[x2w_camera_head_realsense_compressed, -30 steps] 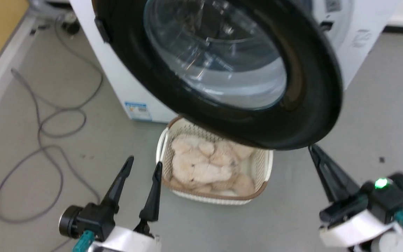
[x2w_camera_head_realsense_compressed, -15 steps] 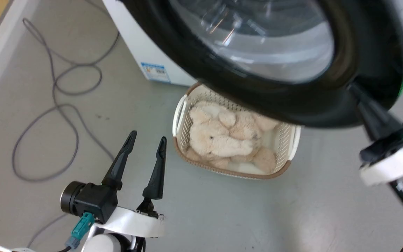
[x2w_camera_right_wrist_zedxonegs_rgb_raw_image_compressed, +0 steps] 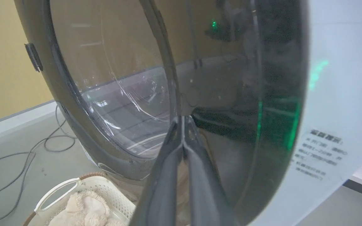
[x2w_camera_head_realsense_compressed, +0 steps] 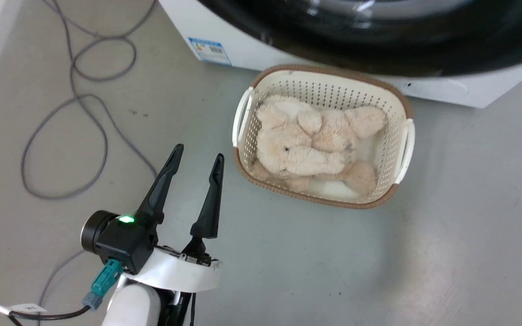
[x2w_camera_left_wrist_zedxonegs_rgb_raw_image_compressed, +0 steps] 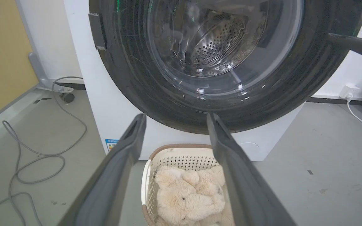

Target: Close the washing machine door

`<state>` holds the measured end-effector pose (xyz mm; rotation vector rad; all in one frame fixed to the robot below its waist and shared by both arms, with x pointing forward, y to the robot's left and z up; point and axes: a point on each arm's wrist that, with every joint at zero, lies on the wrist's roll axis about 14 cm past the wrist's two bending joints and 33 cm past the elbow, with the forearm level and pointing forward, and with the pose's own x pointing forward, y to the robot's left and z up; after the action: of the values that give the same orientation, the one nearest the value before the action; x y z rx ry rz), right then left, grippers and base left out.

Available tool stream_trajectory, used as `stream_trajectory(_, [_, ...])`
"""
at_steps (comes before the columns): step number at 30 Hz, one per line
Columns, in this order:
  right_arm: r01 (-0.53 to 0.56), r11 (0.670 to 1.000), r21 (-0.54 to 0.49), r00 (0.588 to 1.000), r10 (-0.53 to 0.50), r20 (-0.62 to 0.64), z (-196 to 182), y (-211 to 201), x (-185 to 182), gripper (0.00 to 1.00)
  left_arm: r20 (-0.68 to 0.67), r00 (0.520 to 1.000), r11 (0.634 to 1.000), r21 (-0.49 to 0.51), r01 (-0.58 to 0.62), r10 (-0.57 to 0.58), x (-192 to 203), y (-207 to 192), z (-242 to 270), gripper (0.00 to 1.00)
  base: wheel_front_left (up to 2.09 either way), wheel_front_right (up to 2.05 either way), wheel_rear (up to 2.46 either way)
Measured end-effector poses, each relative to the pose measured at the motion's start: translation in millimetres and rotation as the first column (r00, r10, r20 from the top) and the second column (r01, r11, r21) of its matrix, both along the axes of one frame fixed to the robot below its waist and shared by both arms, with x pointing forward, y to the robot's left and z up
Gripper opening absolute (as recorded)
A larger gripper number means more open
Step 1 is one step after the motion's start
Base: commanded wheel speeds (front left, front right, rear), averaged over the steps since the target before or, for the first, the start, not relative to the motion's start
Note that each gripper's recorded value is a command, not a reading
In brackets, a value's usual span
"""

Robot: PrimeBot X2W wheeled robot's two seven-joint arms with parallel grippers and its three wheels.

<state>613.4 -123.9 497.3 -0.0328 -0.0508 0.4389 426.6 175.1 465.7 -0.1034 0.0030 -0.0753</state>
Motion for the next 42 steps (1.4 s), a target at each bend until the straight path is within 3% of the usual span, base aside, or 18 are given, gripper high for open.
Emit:
stream_trajectory(8, [0.038,0.999,0.008,0.999,-0.038,-0.005,3.8,-9.9,35.3,0.00,-0.024,1.000,1.000,0.006,-0.004,0.005,2.7,2.0,-9.6,1.00,0.00,0.00,0.00])
stream_trajectory(19, [0.054,0.998,0.034,0.998,-0.055,0.043,24.4,-11.8,26.8,0.00,0.020,1.000,1.000,0.006,-0.012,0.012,-0.7,2.7,8.3,1.00,0.00,0.00,0.00])
stream_trajectory(34, [0.145,0.973,0.179,0.984,-0.161,0.081,55.7,-40.7,-81.8,0.00,0.124,0.992,1.000,-0.022,0.001,0.002,-27.5,-4.7,50.6,1.00,0.00,0.00,0.00])
stream_trajectory(40, [0.223,0.940,0.260,0.965,-0.250,0.075,56.6,-54.2,-140.7,0.00,0.144,0.989,0.999,-0.027,0.022,-0.018,-39.9,-12.3,58.7,1.00,0.00,0.00,0.00])
stream_trajectory(42, [0.240,0.942,0.233,0.962,-0.263,0.076,51.9,-55.5,-159.9,0.00,0.155,0.988,0.999,-0.028,0.023,-0.018,-43.2,-12.4,62.8,1.00,0.00,0.00,0.00])
